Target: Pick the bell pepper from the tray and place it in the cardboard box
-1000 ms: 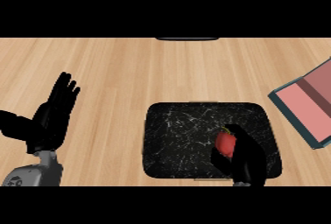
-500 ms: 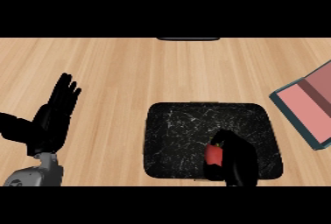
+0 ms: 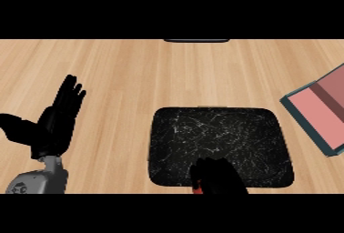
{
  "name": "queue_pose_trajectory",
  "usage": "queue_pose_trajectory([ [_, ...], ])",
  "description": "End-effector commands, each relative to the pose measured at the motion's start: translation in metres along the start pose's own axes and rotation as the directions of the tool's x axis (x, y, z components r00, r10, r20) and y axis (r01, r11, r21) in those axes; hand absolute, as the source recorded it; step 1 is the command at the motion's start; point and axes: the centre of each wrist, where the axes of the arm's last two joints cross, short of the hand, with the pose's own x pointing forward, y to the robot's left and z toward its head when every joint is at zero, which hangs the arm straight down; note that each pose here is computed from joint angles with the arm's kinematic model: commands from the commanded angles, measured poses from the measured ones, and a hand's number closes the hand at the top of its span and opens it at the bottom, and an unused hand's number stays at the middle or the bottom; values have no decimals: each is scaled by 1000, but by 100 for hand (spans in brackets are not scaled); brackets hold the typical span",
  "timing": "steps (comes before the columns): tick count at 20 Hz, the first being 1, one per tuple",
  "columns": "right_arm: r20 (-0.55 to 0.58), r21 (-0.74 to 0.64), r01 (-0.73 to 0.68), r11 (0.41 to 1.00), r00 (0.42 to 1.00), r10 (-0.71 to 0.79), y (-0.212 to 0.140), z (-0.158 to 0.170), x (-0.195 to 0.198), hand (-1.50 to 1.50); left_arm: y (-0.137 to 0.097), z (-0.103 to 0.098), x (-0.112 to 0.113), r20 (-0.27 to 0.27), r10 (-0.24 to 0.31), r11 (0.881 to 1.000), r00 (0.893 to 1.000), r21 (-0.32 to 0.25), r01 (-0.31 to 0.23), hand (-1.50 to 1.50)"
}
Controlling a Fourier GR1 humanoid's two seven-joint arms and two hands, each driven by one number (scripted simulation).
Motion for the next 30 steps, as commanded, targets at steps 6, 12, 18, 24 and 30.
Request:
queue_pose_trajectory([
  [6,204,-113,-37,993,977,60,-70,66,30,150,5,0,-12,-6,7,1000,1000,24,-7,0],
  [12,85,-330,173,928,985,-153,-113,70,36,150,-1,4,1,9,7,1000,1000,5,-7,0],
  [18,-61,-526,145,838,976,-207,-147,69,20,150,10,6,-13,-12,-10,1000,1000,11,10,0],
  [24,-140,-561,123,818,961,-241,-184,52,-29,150,11,7,-1,10,13,1000,1000,1,-13,0],
  [30,-210,-565,128,815,933,-292,-195,26,-86,150,24,3,9,10,-9,1000,1000,-3,9,0],
])
